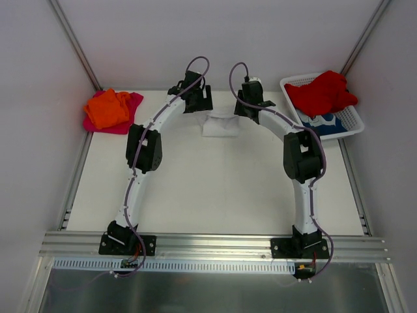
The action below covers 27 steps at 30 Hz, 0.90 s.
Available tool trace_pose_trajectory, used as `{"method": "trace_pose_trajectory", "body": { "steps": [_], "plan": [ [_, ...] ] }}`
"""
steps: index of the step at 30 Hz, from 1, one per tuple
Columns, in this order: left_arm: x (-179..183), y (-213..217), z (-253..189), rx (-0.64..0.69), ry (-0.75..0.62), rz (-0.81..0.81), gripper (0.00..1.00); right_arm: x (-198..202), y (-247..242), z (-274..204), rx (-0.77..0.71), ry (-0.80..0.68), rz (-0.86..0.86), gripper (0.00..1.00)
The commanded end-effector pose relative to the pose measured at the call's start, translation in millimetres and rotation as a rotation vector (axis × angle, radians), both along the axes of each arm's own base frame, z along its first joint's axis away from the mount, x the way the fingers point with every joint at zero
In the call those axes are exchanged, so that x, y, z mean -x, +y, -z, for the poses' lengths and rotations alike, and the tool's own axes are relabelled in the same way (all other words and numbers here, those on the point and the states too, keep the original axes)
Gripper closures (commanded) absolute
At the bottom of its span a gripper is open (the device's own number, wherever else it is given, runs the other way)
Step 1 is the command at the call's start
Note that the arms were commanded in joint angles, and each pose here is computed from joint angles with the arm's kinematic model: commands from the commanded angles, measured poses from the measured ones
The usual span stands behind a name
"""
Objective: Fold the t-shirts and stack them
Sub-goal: Fold the long partially folded tshirt into a neat square
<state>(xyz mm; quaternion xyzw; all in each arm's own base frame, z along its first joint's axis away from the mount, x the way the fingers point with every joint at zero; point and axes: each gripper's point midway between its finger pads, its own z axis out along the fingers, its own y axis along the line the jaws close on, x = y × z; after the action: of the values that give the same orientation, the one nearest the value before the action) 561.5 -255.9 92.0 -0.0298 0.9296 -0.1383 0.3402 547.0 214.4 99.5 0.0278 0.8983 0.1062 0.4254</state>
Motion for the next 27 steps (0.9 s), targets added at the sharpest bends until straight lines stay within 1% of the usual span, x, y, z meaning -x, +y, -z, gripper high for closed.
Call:
{"method": "trace_pose_trajectory", "body": {
  "steps": [1, 3, 4, 6, 11, 12, 13, 14, 15, 18, 19, 22, 27],
  "plan": [
    [-35, 44, -4, -0.049, -0.054, -0.084, 0.01, -29, -34, 0, 0.061, -0.012, 0.075, 0.62],
    [-38, 51, -4, -0.054, -0.056, -0.101, 0.01, -28, -35, 8, 0.069, 0.0, 0.081, 0.59],
    [-37, 52, -4, -0.059, -0.056, -0.101, 0.01, -27, -37, 9, 0.072, 0.002, 0.085, 0.55],
    [-30, 55, 3, -0.071, -0.033, -0.101, 0.01, -25, -37, 11, 0.074, 0.006, 0.084, 0.55],
    [-11, 55, -7, -0.054, -0.011, -0.1, 0.01, -12, -41, 6, 0.073, 0.012, 0.087, 0.55],
    [-4, 54, -1, -0.064, 0.006, -0.092, 0.01, -10, -41, -3, 0.067, -0.004, 0.089, 0.55],
    [-1, 52, -12, -0.06, -0.009, -0.087, 0.01, -8, -43, -6, 0.067, -0.007, 0.093, 0.55],
    [2, 52, -14, -0.063, -0.008, -0.086, 0.01, -4, -44, -6, 0.075, -0.003, 0.094, 0.55],
    [8, 52, -15, -0.064, -0.006, -0.084, 0.01, -2, -47, -18, 0.078, -0.023, 0.1, 0.55],
    [18, 46, -17, -0.059, 0.005, -0.067, 0.01, 5, -50, -31, 0.087, -0.039, 0.099, 0.55],
    [22, 43, -26, -0.065, -0.012, -0.065, 0.01, 7, -50, -43, 0.085, -0.06, 0.097, 0.55],
    [29, 38, -41, -0.07, -0.035, -0.055, 0.01, 13, -48, -59, 0.105, -0.083, 0.088, 0.55],
    [40, 36, -68, -0.066, -0.078, -0.051, 0.01, 25, -50, -77, 0.119, -0.108, 0.093, 0.55]
  ]
}}
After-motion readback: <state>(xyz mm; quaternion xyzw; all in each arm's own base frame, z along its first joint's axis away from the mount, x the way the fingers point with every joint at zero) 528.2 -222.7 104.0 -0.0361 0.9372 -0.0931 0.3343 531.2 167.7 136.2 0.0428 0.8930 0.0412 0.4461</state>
